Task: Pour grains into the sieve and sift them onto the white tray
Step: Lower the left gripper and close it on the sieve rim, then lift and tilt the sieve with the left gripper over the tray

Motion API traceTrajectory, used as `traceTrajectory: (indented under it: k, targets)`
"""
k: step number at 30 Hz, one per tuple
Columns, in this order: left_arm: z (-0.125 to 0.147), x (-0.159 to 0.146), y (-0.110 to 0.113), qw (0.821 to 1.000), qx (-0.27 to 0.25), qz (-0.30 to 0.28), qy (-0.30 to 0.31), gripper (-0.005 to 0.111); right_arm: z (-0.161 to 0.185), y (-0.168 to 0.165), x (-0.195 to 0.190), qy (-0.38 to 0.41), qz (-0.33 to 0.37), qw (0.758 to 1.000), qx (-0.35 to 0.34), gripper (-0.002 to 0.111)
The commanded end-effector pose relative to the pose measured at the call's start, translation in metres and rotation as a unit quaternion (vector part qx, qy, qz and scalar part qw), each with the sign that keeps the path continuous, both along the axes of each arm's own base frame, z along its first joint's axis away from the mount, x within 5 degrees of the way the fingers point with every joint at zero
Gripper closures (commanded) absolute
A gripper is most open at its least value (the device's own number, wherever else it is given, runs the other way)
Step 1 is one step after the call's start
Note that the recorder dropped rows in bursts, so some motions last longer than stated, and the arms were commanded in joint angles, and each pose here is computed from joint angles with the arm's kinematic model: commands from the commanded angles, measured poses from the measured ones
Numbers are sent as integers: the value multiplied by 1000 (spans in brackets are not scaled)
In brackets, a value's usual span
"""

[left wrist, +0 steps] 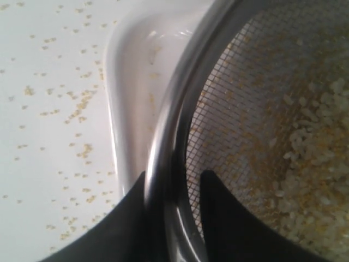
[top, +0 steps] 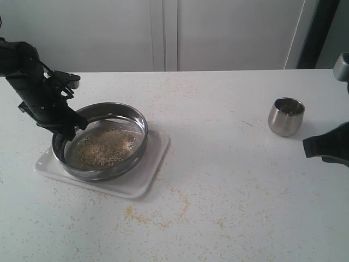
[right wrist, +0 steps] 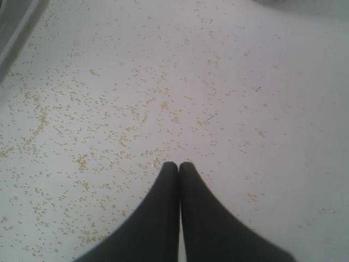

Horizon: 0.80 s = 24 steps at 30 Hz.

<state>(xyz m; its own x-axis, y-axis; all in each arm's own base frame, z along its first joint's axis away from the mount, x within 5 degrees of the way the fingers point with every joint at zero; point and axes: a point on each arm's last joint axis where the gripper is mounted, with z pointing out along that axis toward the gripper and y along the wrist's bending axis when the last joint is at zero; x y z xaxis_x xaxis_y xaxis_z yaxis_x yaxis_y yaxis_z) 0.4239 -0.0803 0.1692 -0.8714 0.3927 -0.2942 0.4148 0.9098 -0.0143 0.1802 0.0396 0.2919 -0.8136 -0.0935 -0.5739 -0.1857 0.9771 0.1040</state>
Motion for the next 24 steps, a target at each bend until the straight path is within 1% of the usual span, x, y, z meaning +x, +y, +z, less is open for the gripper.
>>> traceTrajectory:
  k: [1, 3, 5, 11, 19, 24]
  targets:
    - [0, -2, -1, 1000, -4, 11, 10, 74, 0, -1, -1, -6, -1, 1000, -1, 108]
    - [0, -2, -1, 1000, -4, 11, 10, 75, 0, -1, -1, -6, -1, 1000, -1, 108]
    - [0, -2, -1, 1000, -4, 11, 10, 80, 0, -1, -1, -6, -1, 1000, -1, 108]
    - [0, -2, -1, 1000, -4, 10, 13, 107, 0, -1, -1, -6, -1, 1000, -1, 108]
    - [1, -1, -1, 999, -11, 36, 14, 107, 0, -1, -1, -6, -1, 1000, -1, 108]
    - [17, -4, -2, 999, -13, 40, 35, 107, 0, -1, -1, -6, -1, 1000, -1, 108]
